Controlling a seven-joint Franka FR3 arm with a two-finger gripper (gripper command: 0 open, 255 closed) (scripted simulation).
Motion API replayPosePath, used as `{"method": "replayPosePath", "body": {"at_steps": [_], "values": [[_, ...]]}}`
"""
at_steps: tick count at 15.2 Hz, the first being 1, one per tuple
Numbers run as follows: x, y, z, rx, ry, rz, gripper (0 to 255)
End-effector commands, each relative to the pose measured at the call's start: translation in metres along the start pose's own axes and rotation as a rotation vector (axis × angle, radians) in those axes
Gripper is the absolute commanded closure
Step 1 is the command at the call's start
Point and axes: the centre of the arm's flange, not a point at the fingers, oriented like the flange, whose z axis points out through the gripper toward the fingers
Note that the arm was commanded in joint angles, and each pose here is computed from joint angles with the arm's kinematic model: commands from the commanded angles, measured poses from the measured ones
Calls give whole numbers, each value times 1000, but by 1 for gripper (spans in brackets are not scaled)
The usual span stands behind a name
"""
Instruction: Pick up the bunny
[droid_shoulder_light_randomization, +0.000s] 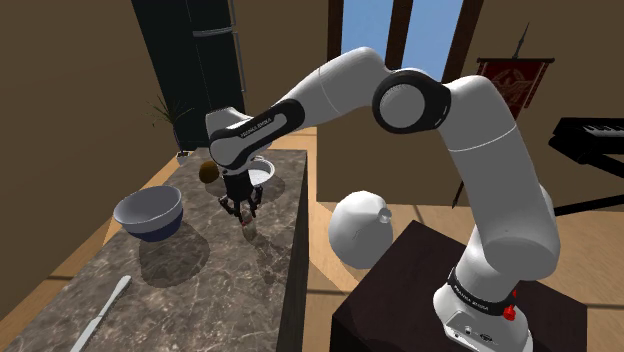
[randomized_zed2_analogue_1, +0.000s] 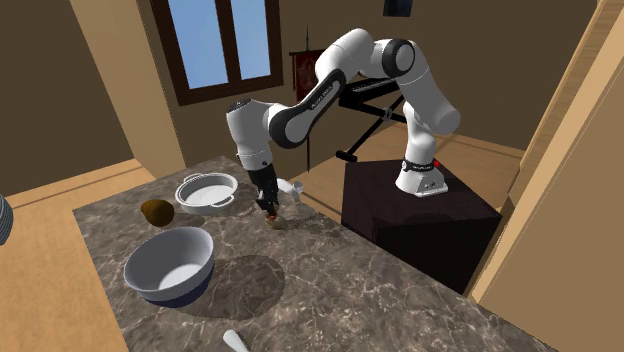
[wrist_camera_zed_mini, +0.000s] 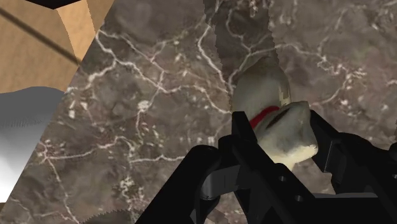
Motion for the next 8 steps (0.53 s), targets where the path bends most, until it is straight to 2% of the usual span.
{"method": "replayPosePath", "body": {"at_steps": [1, 5, 8], "values": [[0, 0, 1, 0, -1, 0, 255], [0, 0, 1, 0, -1, 0, 255], [-3, 0, -15, 0, -1, 0, 255]]}}
